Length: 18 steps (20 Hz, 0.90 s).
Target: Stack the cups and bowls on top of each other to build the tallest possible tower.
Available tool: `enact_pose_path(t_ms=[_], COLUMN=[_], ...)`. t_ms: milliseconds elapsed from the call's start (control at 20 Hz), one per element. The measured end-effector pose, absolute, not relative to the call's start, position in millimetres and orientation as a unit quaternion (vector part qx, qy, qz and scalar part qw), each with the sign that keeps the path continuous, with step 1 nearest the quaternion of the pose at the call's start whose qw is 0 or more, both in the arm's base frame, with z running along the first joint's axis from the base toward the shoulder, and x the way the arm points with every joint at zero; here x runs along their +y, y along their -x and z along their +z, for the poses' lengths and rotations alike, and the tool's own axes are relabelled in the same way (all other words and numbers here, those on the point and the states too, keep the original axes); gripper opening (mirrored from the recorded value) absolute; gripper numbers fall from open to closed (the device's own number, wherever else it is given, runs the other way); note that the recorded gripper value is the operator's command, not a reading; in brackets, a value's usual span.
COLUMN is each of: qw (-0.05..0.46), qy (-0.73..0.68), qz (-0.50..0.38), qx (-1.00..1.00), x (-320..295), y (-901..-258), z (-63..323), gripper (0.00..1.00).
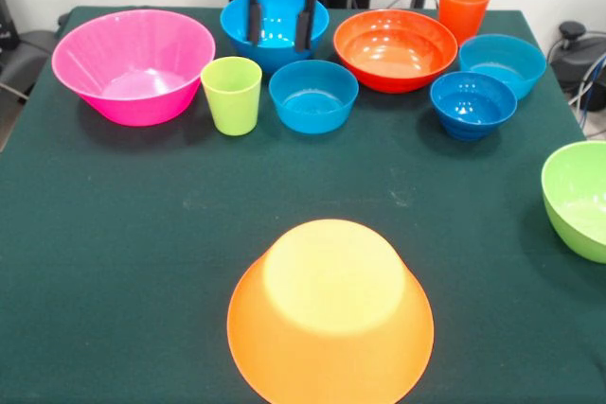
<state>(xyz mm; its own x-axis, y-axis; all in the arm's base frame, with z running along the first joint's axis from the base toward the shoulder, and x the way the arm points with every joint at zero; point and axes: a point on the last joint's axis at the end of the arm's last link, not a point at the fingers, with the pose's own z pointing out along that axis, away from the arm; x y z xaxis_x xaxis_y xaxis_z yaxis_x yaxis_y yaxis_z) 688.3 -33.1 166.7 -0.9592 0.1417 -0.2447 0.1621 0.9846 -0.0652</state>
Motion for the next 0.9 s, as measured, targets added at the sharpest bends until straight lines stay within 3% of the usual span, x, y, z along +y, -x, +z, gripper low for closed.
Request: enact_pose_path(t_ms=[400, 900], qw=[0.121, 0.126], qy=[-0.099, -0.152], qz=[-0.040, -0.034], qx=[0.987, 0.980], x=[-52, -67], y=[-692, -709], z=[166, 194], gripper=[1.00, 1.00])
